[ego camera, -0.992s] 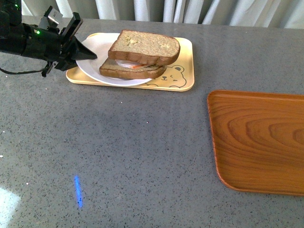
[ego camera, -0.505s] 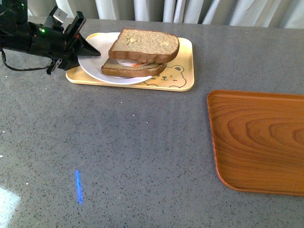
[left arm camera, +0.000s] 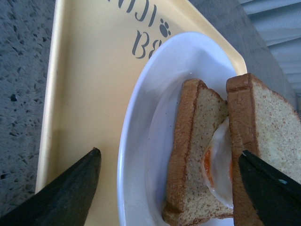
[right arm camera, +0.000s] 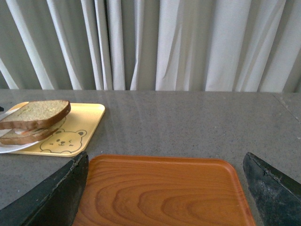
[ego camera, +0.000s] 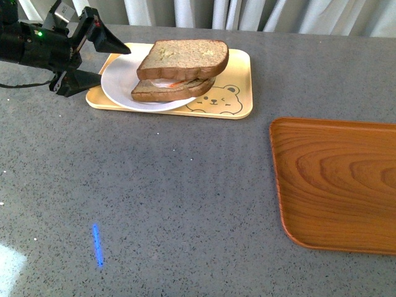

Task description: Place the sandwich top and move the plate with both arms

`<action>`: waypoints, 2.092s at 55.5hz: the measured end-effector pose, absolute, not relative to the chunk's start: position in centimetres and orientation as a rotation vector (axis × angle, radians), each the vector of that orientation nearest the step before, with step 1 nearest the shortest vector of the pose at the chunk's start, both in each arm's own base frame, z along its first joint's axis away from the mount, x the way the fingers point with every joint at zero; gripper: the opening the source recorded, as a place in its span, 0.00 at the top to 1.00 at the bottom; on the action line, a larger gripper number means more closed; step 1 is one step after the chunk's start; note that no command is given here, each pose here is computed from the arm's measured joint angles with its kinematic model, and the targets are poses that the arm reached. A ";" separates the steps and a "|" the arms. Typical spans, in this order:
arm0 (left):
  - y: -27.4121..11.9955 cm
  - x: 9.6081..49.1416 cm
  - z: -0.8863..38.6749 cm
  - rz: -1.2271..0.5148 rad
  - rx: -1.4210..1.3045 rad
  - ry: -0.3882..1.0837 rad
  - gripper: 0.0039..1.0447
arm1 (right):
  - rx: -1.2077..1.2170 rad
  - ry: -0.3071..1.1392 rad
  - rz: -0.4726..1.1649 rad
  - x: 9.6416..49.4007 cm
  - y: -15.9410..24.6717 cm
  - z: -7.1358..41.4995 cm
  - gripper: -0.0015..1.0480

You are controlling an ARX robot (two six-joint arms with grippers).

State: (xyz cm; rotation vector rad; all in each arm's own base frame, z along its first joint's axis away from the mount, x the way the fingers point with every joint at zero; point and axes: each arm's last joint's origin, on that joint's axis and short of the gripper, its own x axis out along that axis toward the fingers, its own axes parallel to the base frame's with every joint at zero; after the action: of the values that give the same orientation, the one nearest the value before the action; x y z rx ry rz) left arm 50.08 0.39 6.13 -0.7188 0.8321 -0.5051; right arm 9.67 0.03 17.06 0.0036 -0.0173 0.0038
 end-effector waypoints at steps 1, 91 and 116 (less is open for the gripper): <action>0.6 50.0 6.2 -0.503 -0.718 0.830 0.07 | 0.004 -0.017 0.004 9.7 0.0 17.1 0.09; 0.1 19.4 16.1 -0.002 -0.013 0.017 0.99 | 0.004 -0.018 0.004 9.7 0.0 17.1 0.09; 0.0 15.6 16.3 0.003 -0.011 0.013 0.99 | 0.004 -0.018 0.004 9.7 0.0 17.1 0.09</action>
State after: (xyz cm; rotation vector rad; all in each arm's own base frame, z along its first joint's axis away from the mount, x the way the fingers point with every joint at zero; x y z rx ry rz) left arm 15.55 0.04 16.34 -0.0113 0.0128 0.0027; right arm 9.66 0.03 17.06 0.0036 -0.0181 0.0038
